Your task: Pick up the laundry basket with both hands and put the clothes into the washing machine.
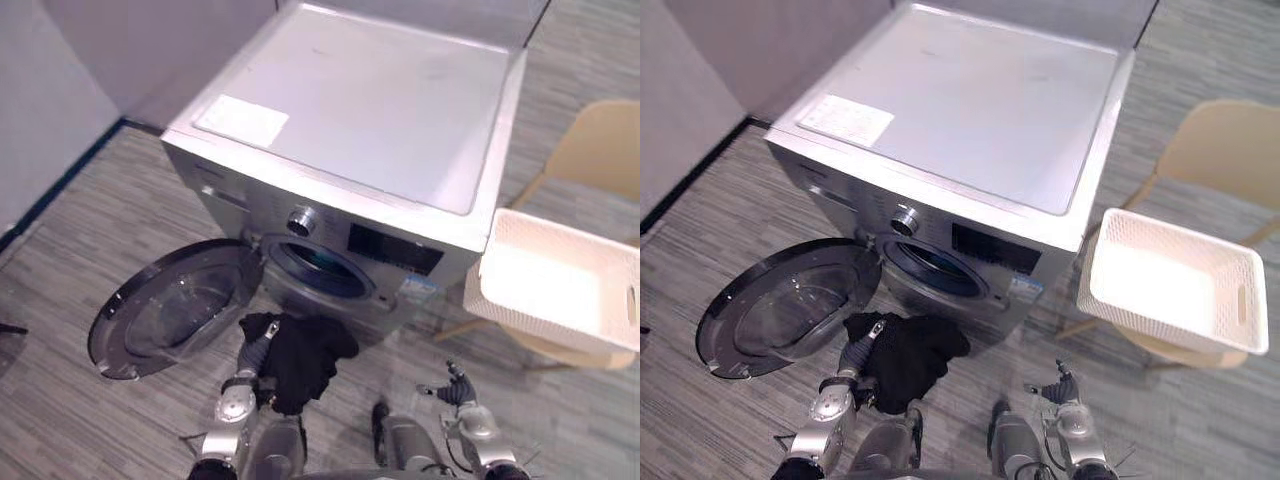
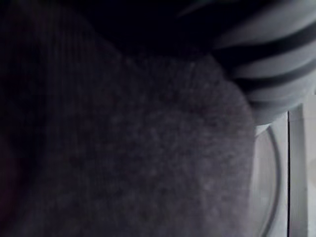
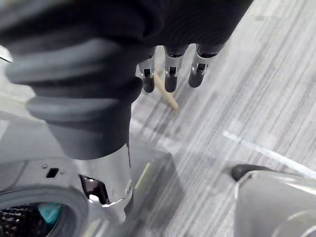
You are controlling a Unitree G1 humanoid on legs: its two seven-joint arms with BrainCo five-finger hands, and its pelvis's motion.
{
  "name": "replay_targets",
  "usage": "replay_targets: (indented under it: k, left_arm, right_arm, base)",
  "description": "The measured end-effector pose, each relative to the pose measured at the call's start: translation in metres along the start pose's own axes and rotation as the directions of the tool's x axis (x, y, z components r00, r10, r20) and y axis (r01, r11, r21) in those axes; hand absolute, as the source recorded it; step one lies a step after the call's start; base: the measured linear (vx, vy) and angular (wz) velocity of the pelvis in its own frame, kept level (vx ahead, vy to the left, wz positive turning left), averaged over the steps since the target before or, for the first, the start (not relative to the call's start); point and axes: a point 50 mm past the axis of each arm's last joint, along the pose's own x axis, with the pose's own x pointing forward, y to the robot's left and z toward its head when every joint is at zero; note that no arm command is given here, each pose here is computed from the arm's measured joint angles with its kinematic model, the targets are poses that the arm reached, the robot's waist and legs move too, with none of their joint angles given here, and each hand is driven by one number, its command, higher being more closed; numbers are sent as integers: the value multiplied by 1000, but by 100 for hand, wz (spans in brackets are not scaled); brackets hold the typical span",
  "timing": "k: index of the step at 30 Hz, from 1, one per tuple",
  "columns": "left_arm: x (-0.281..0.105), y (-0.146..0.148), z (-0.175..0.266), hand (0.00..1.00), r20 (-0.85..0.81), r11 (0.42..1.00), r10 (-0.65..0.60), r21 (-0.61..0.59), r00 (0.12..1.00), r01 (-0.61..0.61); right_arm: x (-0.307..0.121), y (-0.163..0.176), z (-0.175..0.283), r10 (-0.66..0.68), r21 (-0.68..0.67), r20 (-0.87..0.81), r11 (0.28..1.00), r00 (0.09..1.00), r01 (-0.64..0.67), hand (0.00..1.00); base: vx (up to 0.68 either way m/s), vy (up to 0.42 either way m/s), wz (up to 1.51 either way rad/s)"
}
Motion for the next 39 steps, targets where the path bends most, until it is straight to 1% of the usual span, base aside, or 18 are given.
replay_targets:
  k: [5, 8, 11, 14, 16, 18, 20, 21, 22, 23, 26, 29, 30, 32, 35, 36, 37, 39]
  left_arm:
    - [14, -7, 39, 100, 144, 999, 5, -39, 990, 0]
    - [26, -12, 67, 100, 224, 993, 54, -111, 973, -29]
    - [27, -7, 87, 100, 285, 980, 124, -188, 950, -71]
    - [39, -9, 138, 100, 406, 956, 199, -280, 892, -85]
    - [43, -10, 176, 100, 486, 936, 240, -345, 841, -68]
    - [45, -10, 209, 100, 548, 925, 269, -376, 792, -54]
    - [41, -5, 259, 100, 648, 924, 297, -381, 702, -39]
    - [40, -3, 271, 100, 671, 925, 304, -377, 676, -41]
    - [34, 5, 295, 100, 715, 926, 324, -374, 619, -52]
    - [31, 8, 306, 100, 734, 926, 331, -372, 592, -56]
    - [6, 15, 372, 100, 834, 928, 357, -369, 420, -55]
    - [-19, 12, 421, 100, 886, 929, 365, -365, 287, -56]
    - [-23, 12, 430, 100, 893, 931, 363, -361, 267, -59]
    - [-44, 9, 461, 100, 924, 939, 343, -331, 170, -97]
    - [-75, -1, 492, 100, 949, 942, 315, -309, 30, -129]
    - [-78, -1, 496, 100, 948, 940, 317, -311, 17, -140]
    - [-80, 0, 502, 0, 948, 934, 320, -315, 3, -167]
    - [-77, 3, 505, 0, 943, 923, 332, -321, 15, -212]
  right_arm:
    - [8, -2, 46, -37, 66, 150, 997, 988, 27, 0]
    - [7, -2, 83, -69, 128, 269, 991, 961, 35, 0]
    - [2, -2, 113, -99, 176, 369, 984, 924, 35, 0]
    - [-8, -4, 155, -158, 261, 492, 965, 856, 27, 0]
    - [-16, -4, 173, -191, 314, 543, 949, 818, 13, 0]
    - [-21, -6, 184, -221, 361, 567, 933, 794, 2, 0]
    - [-31, -8, 196, -260, 414, 607, 910, 751, -20, 0]
    - [-34, -8, 200, -270, 426, 620, 904, 737, -28, 0]
    - [-41, -9, 206, -289, 446, 643, 894, 709, -40, 0]
    - [-43, -9, 208, -294, 452, 651, 891, 700, -46, 0]
    - [-59, -9, 212, -319, 477, 697, 875, 642, -83, 0]
    - [-67, -10, 212, -333, 482, 722, 871, 607, -95, 0]
    - [-69, -10, 212, -332, 479, 728, 872, 600, -99, 0]
    - [-73, -7, 213, -321, 462, 748, 880, 581, -108, 0]
    - [-78, -4, 214, -302, 442, 775, 886, 555, -136, 0]
    - [-79, -3, 214, -297, 438, 779, 888, 552, -141, 0]
    - [-81, -1, 215, -285, 427, 790, 891, 543, -153, 0]
    - [-84, 0, 216, -278, 419, 801, 893, 530, -165, 0]
  base:
    - [-186, 105, -37]
    - [-270, 35, -2]
    - [-210, -3, -18]
    - [-175, -53, 1]
    - [-143, -91, 2]
    - [-86, -75, 3]
    - [-102, -90, -2]
    - [-72, -42, -2]
    - [-49, -26, -6]
    - [-53, -32, -12]
    - [-17, -17, -5]
    - [15, -18, -10]
    - [13, -18, -14]
    - [10, -13, -11]
    - [-3, -11, -9]
    - [-9, -6, -10]
    - [-6, 4, -10]
    - [-2, 5, -6]
